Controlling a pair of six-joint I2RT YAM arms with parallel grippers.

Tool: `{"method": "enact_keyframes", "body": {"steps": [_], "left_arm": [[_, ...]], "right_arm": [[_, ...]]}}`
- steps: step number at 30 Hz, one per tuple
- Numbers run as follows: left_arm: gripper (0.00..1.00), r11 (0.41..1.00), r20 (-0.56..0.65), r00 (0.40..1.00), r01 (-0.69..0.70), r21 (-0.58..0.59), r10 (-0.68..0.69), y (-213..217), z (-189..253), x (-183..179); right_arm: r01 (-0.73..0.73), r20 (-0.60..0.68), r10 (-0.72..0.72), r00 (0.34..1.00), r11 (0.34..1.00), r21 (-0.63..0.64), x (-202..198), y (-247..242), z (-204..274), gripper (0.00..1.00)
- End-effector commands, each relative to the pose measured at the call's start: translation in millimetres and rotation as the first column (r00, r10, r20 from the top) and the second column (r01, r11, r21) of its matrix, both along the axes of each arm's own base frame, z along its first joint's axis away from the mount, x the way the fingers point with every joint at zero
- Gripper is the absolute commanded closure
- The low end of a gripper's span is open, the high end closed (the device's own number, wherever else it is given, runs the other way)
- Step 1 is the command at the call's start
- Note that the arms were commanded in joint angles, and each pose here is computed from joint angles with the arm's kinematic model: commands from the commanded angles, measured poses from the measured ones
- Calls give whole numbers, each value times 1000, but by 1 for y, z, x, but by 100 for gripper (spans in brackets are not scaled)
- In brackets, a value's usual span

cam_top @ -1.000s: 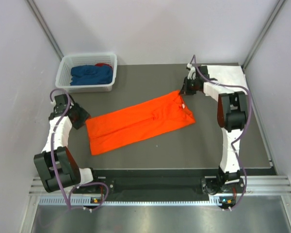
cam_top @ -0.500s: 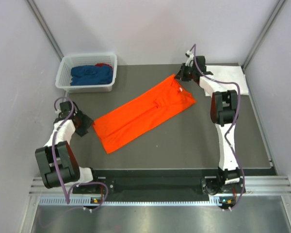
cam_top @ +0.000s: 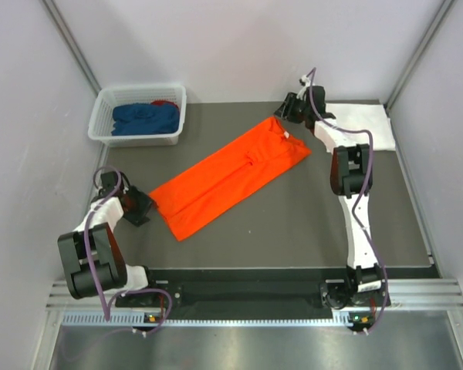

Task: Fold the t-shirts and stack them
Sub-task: Fold the tshirt

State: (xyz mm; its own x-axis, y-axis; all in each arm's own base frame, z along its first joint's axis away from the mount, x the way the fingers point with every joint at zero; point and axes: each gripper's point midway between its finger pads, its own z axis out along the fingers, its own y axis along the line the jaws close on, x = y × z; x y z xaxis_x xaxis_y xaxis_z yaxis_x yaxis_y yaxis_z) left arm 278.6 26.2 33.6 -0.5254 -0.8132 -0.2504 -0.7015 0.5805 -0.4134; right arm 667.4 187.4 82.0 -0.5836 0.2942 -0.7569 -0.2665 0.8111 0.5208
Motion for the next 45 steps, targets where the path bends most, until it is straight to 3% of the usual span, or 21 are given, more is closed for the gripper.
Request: {"method": "enact_keyframes", "body": {"steps": [1, 3, 5, 7, 8, 10, 11, 17, 24, 40, 43, 45], "left_arm": [[41, 999, 65, 998, 7, -32, -5, -8, 9, 3], [41, 999, 80, 997, 16, -31, -13, -12, 12, 1], [41, 1000, 45, 999, 5, 0, -5, -11, 9, -8], [41, 1000, 7, 1000, 4, 14, -4, -12, 10, -17], [40, 1000, -7, 1000, 7, 19, -7, -14, 9, -21], [40, 1000, -15, 1000, 5, 22, -4, -17, 8, -29], [40, 1000, -10, 1000, 8, 17, -8, -20, 8, -31], [41, 997, 34, 997, 69, 31, -70, -47, 19, -34], [46, 995, -16, 995, 95, 17, -95, -69, 6, -46], [46, 992, -58, 995, 84, 98, -78, -62, -4, -59], [46, 989, -29, 994, 105, 101, -103, -64, 3, -55], [46, 987, 1, 992, 129, 99, -129, -67, 16, -48]], "right_arm": [[134, 103, -132, 986, 991, -18, 1, -24, 89, 50], [177, 78, -174, 982, 984, -30, -5, -37, 98, 39], [245, -9, -246, 969, 969, -33, -23, -56, 105, 36], [307, -80, -308, 948, 951, -25, -48, -71, 116, 35], [367, -180, -367, 913, 930, -35, -65, -83, 86, 36], [418, -218, -414, 884, 908, -29, -87, -94, 93, 36], [426, -278, -424, 862, 903, -59, -106, -97, 68, 36], [497, -364, -487, 794, 865, -73, -149, -106, 40, 43], [562, -455, -538, 709, 822, -95, -163, -112, 0, 48], [564, -473, -532, 702, 821, -86, -157, -108, -47, 57], [560, -463, -540, 703, 821, -107, -154, -112, -54, 64], [556, -454, -543, 706, 823, -120, -151, -115, -57, 76]]}}
